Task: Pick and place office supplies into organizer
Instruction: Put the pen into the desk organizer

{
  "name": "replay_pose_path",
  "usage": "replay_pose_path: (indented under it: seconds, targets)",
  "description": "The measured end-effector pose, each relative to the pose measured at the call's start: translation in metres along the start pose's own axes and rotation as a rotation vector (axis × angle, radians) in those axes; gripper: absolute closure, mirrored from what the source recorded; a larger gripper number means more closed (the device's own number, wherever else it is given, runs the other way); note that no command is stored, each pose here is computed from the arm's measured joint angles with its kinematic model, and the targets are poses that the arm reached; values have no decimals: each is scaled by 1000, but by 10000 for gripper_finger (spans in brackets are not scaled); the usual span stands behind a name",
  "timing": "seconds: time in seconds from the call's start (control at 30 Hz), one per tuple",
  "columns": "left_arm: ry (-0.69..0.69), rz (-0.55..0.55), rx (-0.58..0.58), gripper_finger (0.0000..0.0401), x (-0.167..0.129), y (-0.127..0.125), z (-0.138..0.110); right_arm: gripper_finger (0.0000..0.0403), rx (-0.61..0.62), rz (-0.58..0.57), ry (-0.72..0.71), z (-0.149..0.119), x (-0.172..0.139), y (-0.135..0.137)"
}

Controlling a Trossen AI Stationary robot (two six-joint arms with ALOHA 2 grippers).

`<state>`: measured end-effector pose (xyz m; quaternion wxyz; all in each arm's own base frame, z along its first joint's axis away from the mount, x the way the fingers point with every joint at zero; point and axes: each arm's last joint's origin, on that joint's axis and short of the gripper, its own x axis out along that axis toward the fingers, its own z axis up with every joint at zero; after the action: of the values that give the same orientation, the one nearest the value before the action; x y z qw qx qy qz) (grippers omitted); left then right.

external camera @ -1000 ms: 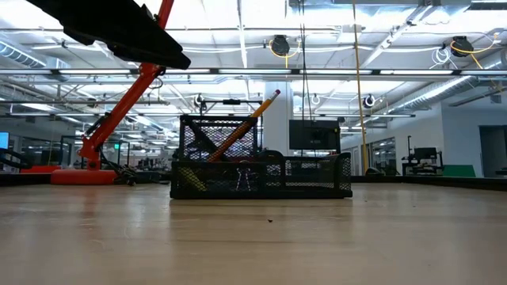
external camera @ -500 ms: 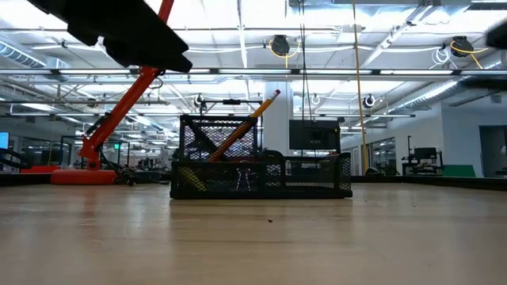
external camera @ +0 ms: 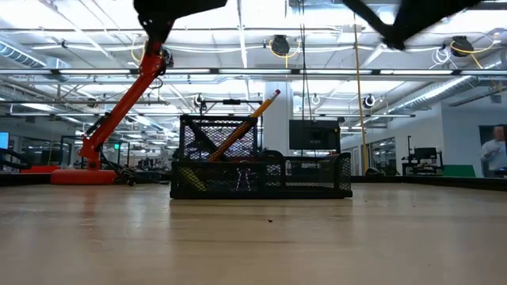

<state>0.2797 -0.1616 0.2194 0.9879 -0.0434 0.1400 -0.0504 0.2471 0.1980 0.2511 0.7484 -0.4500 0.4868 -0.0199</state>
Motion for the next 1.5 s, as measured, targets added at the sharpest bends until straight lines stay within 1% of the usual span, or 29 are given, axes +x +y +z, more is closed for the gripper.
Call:
replay_pose_path:
  seconds: [0.1,0.17,0.33,0.43,0.47,0.57,0.63,0.73,0.77,0.9,1.07,1.2,1.3,1.5]
  targets:
    - [-17,-14,-13,174,2,3,3,382,-161,-225,17,4,4,-2]
    - [-24,-21,-23,174,3,5,4,381,-274,-346,39,8,7,-1]
    - [-53,5,-41,174,6,14,9,382,-498,-525,83,27,15,5]
    - [-90,13,-39,174,8,20,14,382,-622,-643,157,37,20,9]
    - [-100,7,-41,174,9,22,16,382,-655,-657,176,40,21,9]
    - [-115,-36,-56,174,13,31,20,382,-673,-641,167,43,23,9]
    - [-131,-91,-82,174,14,37,24,382,-668,-642,166,43,24,10]
    - [-126,-187,-126,173,17,45,27,382,-694,-636,174,41,27,12]
    - [-121,-201,-137,173,18,49,28,382,-701,-634,174,40,27,12]
    - [-117,-164,-163,173,21,64,29,382,-744,-610,183,39,32,13]
    - [-109,-121,-195,173,24,80,30,382,-792,-582,200,41,42,7]
    - [-56,-108,-238,173,26,92,27,382,-763,-571,223,40,52,-3]
    - [-19,-90,-250,173,27,98,24,382,-768,-553,234,39,57,-9]
    - [-14,-66,-245,173,27,108,24,382,-747,-527,201,44,64,-18]
